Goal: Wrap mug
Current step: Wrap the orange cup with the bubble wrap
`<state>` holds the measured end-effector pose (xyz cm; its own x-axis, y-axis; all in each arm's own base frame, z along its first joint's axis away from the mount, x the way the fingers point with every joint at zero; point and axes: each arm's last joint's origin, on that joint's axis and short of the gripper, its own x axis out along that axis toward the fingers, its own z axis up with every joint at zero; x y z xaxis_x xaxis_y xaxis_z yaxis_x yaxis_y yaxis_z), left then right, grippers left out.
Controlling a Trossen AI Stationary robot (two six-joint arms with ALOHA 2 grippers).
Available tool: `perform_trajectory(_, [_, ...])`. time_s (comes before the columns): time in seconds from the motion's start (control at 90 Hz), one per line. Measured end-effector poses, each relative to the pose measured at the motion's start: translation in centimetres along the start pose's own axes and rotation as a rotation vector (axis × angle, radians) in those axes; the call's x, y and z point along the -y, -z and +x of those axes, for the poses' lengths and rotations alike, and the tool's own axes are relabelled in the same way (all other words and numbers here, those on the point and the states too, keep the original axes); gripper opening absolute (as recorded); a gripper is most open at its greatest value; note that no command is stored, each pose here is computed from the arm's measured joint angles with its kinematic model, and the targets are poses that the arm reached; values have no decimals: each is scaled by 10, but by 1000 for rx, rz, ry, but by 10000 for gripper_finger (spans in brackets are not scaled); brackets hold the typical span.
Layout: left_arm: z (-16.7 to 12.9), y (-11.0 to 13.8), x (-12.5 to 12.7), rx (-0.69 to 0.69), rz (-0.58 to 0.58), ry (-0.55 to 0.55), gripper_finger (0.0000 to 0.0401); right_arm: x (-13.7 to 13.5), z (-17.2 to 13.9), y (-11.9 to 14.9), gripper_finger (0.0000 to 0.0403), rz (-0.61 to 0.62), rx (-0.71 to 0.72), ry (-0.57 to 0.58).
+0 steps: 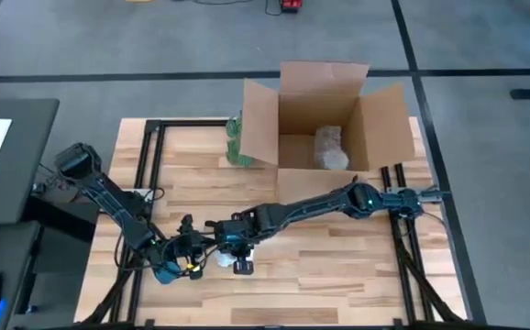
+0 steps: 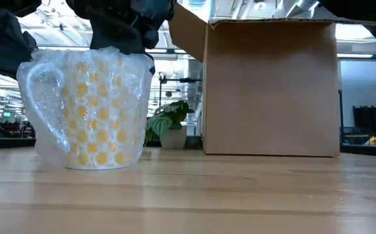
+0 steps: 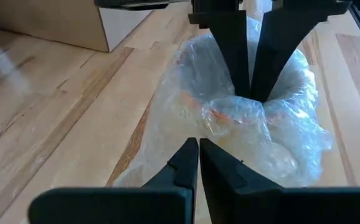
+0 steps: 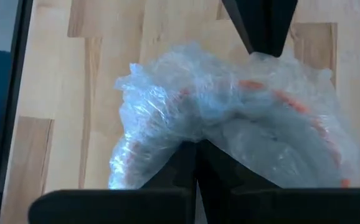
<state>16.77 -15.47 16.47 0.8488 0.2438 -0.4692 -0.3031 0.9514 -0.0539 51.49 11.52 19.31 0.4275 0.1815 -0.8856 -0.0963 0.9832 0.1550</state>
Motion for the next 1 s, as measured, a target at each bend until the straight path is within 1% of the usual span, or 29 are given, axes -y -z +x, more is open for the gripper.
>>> perform_trajectory(0.2, [0,0,0,0,-2,0,0,-2,-14,-5,0,-19,26,-4])
perform_trajectory(0.433, [0,0,0,0,-3,0,0,-10,-45,-9,0,-40,72,10])
perform_trajectory(0.5, [0,0,0,0,-3,1,0,-12,-56,-10,0,-43,87,27])
perform_trajectory(0.567, [0,0,0,0,-3,1,0,-15,-60,-9,0,-45,84,50])
perform_trajectory(0.711, [0,0,0,0,-3,0,0,-13,-60,-2,0,-3,12,83])
perform_trajectory(0.8, [0,0,0,0,-3,0,0,-10,-54,2,0,17,-18,90])
perform_trajectory(1.0, [0,0,0,0,4,0,0,-4,-26,8,0,31,-54,89])
